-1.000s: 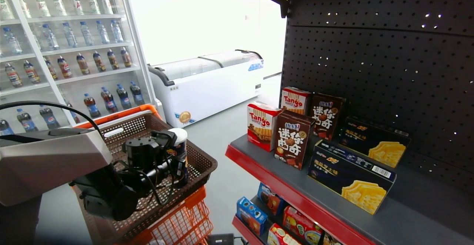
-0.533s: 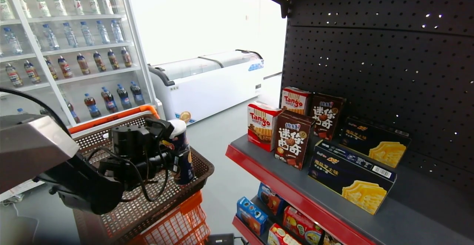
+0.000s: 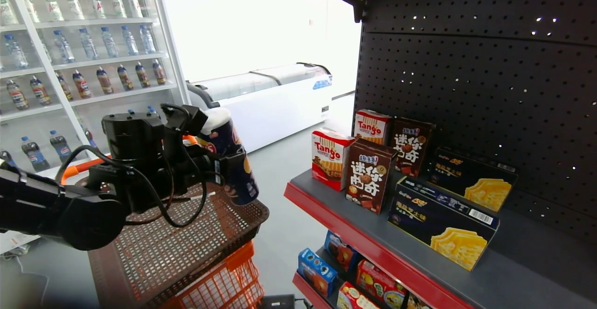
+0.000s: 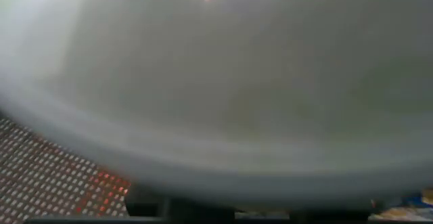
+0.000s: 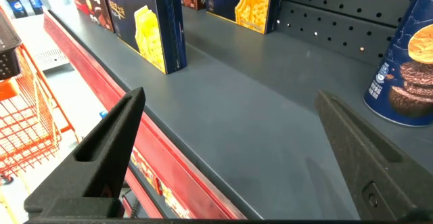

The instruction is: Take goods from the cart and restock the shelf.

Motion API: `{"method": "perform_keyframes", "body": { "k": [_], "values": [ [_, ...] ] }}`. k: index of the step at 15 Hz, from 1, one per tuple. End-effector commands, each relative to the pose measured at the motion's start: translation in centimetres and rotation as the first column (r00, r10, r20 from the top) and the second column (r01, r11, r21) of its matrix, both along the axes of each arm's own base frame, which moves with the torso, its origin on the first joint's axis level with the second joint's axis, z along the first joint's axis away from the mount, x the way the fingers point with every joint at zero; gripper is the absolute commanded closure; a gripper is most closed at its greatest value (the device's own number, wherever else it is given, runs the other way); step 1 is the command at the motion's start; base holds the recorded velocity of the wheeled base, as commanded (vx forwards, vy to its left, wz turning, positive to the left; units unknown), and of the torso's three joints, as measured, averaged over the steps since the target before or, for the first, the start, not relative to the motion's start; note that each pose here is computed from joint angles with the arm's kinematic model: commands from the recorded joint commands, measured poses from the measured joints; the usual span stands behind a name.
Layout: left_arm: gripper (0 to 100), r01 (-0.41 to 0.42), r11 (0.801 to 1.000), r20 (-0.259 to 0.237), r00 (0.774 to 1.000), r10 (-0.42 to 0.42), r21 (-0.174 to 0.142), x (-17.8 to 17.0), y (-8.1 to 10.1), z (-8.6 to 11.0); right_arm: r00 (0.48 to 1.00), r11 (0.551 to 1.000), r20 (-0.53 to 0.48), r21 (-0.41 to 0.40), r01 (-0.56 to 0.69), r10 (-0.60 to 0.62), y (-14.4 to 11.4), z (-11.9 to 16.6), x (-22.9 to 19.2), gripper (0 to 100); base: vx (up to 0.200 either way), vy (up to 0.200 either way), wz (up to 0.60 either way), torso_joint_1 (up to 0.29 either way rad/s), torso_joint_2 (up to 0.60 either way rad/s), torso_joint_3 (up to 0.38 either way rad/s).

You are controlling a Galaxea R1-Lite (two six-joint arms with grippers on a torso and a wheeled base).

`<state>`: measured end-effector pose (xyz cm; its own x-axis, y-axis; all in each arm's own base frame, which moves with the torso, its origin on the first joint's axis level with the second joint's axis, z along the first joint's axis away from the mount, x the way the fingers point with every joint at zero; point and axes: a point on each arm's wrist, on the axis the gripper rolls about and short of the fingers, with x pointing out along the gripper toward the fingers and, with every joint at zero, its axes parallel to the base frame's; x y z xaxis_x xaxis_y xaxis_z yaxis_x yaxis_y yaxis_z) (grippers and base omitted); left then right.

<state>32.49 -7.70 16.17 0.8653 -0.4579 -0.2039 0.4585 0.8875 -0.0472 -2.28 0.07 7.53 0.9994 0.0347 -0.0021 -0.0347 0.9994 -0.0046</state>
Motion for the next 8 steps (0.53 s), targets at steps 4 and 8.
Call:
{"method": "perform_keyframes", "body": {
  "k": [4, 8],
  "values": [
    [100, 0.101, 0.994, 0.041, 0.994, -0.100, -0.037, -4.2, -0.4, 4.1, 1.000, 1.000, 0.001, 0.000, -0.001, 0.001, 0.0, 0.0, 0.0, 0, 0.000, 0.000, 0.00, 0.000, 0.00, 0.000],
    [100, 0.218, 0.975, 0.036, 0.976, -0.216, -0.044, -7.4, -0.5, 6.3, 1.000, 1.000, 0.002, 0.000, -0.001, 0.001, 0.0, 0.0, 0.0, 0, 0.000, 0.000, 0.00, 0.000, 0.00, 0.000]
  ]
}}
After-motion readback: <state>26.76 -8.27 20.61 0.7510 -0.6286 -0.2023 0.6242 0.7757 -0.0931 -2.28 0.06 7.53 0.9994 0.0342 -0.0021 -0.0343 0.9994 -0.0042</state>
